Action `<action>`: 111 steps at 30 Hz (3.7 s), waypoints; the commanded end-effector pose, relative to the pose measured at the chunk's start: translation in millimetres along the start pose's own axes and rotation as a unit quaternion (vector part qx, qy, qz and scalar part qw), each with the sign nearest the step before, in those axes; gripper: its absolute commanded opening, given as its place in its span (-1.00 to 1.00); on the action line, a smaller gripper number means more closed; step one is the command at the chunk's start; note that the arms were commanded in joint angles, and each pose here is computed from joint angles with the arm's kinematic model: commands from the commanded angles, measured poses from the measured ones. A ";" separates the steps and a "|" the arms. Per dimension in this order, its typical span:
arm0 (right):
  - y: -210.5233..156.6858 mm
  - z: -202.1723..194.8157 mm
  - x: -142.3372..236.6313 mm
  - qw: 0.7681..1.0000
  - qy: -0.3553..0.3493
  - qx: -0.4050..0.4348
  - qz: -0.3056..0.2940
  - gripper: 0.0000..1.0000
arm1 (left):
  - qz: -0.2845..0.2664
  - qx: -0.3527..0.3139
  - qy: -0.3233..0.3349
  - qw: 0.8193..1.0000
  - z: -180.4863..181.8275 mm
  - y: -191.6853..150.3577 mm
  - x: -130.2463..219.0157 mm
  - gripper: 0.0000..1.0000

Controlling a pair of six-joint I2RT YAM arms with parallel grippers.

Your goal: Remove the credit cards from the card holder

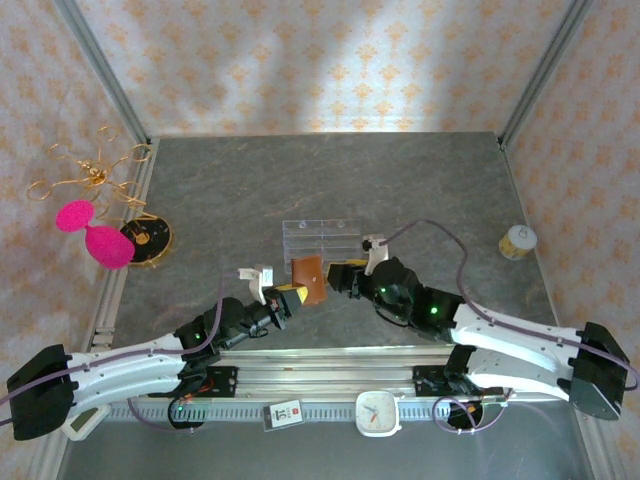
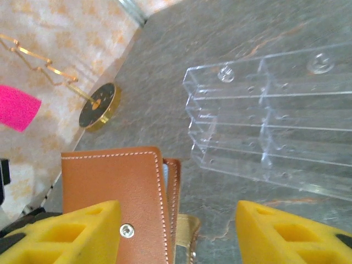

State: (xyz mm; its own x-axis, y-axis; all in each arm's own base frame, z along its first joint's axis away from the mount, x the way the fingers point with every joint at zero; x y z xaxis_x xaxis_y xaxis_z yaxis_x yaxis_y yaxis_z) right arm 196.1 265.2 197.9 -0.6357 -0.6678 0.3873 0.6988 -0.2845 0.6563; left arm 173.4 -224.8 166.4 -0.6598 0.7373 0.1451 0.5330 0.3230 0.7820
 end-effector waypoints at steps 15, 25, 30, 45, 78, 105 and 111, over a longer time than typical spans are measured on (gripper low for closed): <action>-26.9 -11.8 -21.7 0.998 0.008 -0.044 0.046 -0.28 | -0.020 0.016 -0.036 0.999 -12.6 7.2 4.4 -1.00; -49.4 -41.5 -17.3 0.995 -0.042 -0.057 0.075 -1.00 | 0.053 0.049 0.009 0.997 9.8 -28.8 -2.3 -1.00; -74.1 -67.7 -11.0 0.990 -0.079 -0.061 0.097 -1.00 | 0.135 0.070 0.058 0.987 26.9 -63.3 -10.0 -0.94; -76.9 -60.9 -13.6 0.987 -0.124 0.002 0.101 -1.00 | 0.161 0.063 0.142 0.975 58.0 -67.5 -4.3 0.13; -51.8 11.3 -14.4 0.991 -0.117 0.000 0.070 -1.00 | 0.059 0.007 0.108 0.992 37.9 0.0 15.3 0.24; -58.1 -121.4 11.9 0.966 -0.253 -0.028 0.051 -0.09 | 0.076 0.022 0.106 0.991 47.5 -19.2 6.5 0.25; -29.4 -84.1 20.2 0.981 -0.189 -0.007 0.031 0.07 | 0.069 0.016 0.115 0.991 49.0 -15.3 6.7 0.28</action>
State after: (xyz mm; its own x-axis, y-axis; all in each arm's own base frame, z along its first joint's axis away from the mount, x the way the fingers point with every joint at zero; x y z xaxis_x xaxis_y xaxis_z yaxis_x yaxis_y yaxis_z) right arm 186.3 201.6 110.6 -0.6400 -0.3730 0.6718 0.7682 -0.2947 0.5683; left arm 182.5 -198.8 120.7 -0.6534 0.6354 0.4115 0.6670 0.2261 0.7100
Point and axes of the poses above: each hand's point on the last joint's axis, 136 mm out from that joint toward the fingers, its own x axis back along the fingers, its own z axis along the line the jaws close on, y = z × x, the point moved 2 cm from there along x, back along the fingers, and after that the axes turned 6 degrees about -x, right-handed, at the moved point
